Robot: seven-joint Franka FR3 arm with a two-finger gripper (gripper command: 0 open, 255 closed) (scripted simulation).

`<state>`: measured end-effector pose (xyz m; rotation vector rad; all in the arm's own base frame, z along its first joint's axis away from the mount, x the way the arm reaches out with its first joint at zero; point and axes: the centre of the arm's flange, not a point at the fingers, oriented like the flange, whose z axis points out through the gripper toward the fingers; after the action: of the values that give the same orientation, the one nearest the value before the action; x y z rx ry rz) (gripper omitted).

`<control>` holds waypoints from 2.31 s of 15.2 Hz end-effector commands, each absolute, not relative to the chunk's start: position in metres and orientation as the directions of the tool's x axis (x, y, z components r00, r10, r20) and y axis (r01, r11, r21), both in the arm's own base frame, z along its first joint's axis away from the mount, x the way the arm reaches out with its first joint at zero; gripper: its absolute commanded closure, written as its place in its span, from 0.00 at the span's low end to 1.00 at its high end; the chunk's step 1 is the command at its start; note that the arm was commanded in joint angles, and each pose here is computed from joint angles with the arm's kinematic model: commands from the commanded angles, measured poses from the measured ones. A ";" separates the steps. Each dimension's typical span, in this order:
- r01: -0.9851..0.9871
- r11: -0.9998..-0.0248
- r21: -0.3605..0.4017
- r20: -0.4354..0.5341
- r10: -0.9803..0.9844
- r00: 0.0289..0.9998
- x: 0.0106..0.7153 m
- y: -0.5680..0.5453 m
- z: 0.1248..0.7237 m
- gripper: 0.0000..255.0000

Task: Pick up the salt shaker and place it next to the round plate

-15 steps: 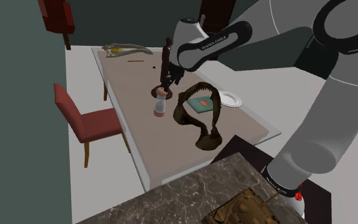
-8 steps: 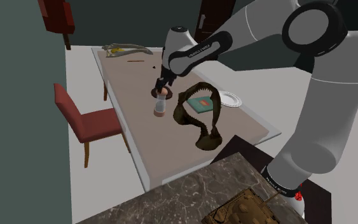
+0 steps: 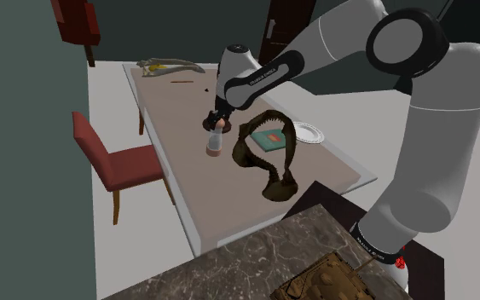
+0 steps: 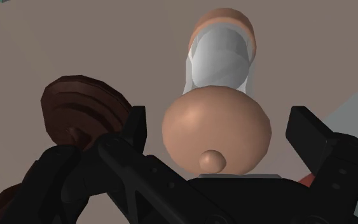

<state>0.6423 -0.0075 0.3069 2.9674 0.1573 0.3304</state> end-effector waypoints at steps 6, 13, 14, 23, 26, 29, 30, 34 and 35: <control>0.087 -0.983 0.162 0.210 0.121 0.970 0.642 -0.008 0.307 1.00; 0.087 -0.983 0.162 0.210 0.121 0.970 0.643 -0.008 0.307 1.00; 0.087 -0.983 0.162 0.210 0.121 0.970 0.642 -0.008 0.307 1.00; 0.087 -0.983 0.162 0.210 0.121 0.970 0.642 -0.008 0.354 1.00; 0.087 -0.983 0.162 0.210 0.121 0.970 0.642 -0.008 0.370 1.00; 0.087 -0.983 0.162 0.210 0.121 0.970 0.642 -0.008 0.386 1.00; 0.087 -0.983 0.162 0.210 0.121 0.970 0.642 -0.008 0.391 1.00; 0.087 -0.983 0.162 0.210 0.121 0.970 0.642 -0.008 0.412 1.00; 0.087 -0.983 0.162 0.210 0.121 0.970 0.642 -0.008 0.418 1.00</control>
<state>0.6429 -0.0076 0.4133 2.9674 0.1574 0.3309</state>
